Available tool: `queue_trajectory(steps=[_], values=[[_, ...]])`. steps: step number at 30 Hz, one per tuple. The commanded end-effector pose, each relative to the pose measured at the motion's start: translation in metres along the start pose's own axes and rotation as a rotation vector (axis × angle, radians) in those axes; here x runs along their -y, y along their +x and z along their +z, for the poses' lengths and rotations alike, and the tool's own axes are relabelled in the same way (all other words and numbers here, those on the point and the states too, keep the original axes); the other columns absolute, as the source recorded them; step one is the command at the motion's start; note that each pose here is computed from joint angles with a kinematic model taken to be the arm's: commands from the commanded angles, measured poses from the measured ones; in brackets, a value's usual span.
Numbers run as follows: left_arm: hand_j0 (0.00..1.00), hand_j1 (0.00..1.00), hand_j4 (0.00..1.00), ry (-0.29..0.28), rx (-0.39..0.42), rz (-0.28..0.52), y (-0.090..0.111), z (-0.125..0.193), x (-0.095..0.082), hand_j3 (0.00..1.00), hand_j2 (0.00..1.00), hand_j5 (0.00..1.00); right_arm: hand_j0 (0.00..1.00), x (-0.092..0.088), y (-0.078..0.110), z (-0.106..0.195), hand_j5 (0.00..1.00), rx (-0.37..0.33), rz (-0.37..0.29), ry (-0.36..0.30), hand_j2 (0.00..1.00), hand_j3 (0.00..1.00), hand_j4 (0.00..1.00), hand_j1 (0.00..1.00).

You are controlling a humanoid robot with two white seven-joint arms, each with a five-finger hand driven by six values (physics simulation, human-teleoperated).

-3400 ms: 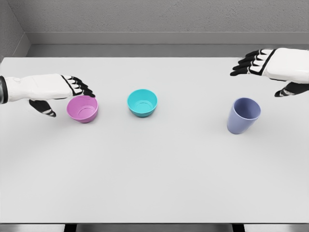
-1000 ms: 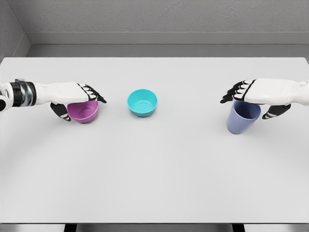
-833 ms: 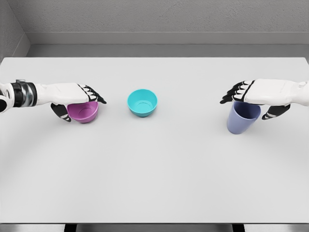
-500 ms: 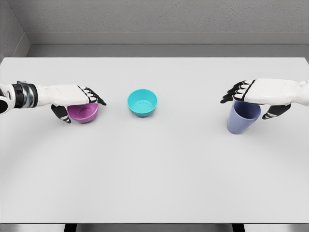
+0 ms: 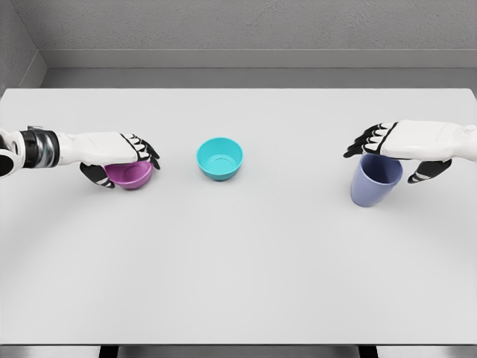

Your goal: Stacking bowl and cup with both arms

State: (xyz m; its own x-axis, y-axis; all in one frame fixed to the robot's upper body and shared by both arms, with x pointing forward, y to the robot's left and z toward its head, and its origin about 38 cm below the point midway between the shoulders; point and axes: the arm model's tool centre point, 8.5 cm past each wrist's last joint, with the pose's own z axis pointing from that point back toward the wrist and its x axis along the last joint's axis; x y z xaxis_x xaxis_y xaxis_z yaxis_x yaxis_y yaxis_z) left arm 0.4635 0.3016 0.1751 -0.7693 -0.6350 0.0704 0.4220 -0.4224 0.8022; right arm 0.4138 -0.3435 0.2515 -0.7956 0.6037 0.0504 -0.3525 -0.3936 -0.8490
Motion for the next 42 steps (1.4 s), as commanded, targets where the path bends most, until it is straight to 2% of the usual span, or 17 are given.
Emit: queue_trajectory(steps=[1, 5, 10, 19, 24, 28, 34, 42], values=[[0.67, 0.67, 0.67, 0.004, 0.000, 0.004, 0.000, 0.000, 0.000, 0.67, 0.67, 0.67, 1.00, 0.000, 0.000, 0.000, 1.00, 0.000, -0.006, -0.003, 1.00, 1.00, 1.00, 1.00], [0.67, 0.67, 0.67, 0.010, 0.000, -0.008, 0.000, 0.001, -0.007, 0.67, 0.67, 0.67, 1.00, 0.001, 0.000, -0.001, 1.00, 0.003, -0.005, -0.005, 1.00, 1.00, 1.00, 1.00], [0.67, 0.67, 0.67, 0.048, 0.011, -0.039, 0.003, -0.002, -0.030, 0.67, 0.67, 0.67, 1.00, 0.001, 0.001, -0.003, 1.00, 0.007, -0.004, -0.006, 1.00, 1.00, 1.00, 1.00], [0.67, 0.67, 0.67, 0.124, 0.090, -0.084, 0.030, -0.032, -0.073, 0.67, 0.67, 0.67, 1.00, 0.003, 0.003, -0.003, 1.00, 0.011, 0.005, -0.007, 1.00, 1.00, 1.00, 1.00], [0.67, 0.67, 0.67, 0.174, 0.132, -0.119, 0.046, -0.045, -0.104, 0.67, 0.67, 0.67, 1.00, 0.002, 0.003, -0.005, 1.00, 0.013, 0.005, -0.005, 1.00, 1.00, 1.00, 1.00], [0.67, 0.67, 0.67, 0.182, 0.183, -0.150, 0.067, -0.063, -0.120, 0.67, 0.67, 0.67, 1.00, 0.002, 0.003, -0.005, 1.00, 0.013, 0.005, -0.005, 1.00, 1.00, 1.00, 1.00], [0.67, 0.67, 0.67, 0.179, 0.219, -0.141, 0.079, -0.082, -0.122, 0.67, 0.67, 0.67, 1.00, 0.001, 0.004, -0.005, 1.00, 0.015, 0.004, -0.001, 1.00, 1.00, 1.00, 1.00], [0.68, 0.68, 0.68, 0.143, 0.212, -0.121, 0.075, -0.090, -0.111, 0.68, 0.68, 0.68, 1.00, 0.001, 0.004, -0.006, 1.00, 0.014, 0.002, 0.001, 1.00, 1.00, 1.00, 1.00]])
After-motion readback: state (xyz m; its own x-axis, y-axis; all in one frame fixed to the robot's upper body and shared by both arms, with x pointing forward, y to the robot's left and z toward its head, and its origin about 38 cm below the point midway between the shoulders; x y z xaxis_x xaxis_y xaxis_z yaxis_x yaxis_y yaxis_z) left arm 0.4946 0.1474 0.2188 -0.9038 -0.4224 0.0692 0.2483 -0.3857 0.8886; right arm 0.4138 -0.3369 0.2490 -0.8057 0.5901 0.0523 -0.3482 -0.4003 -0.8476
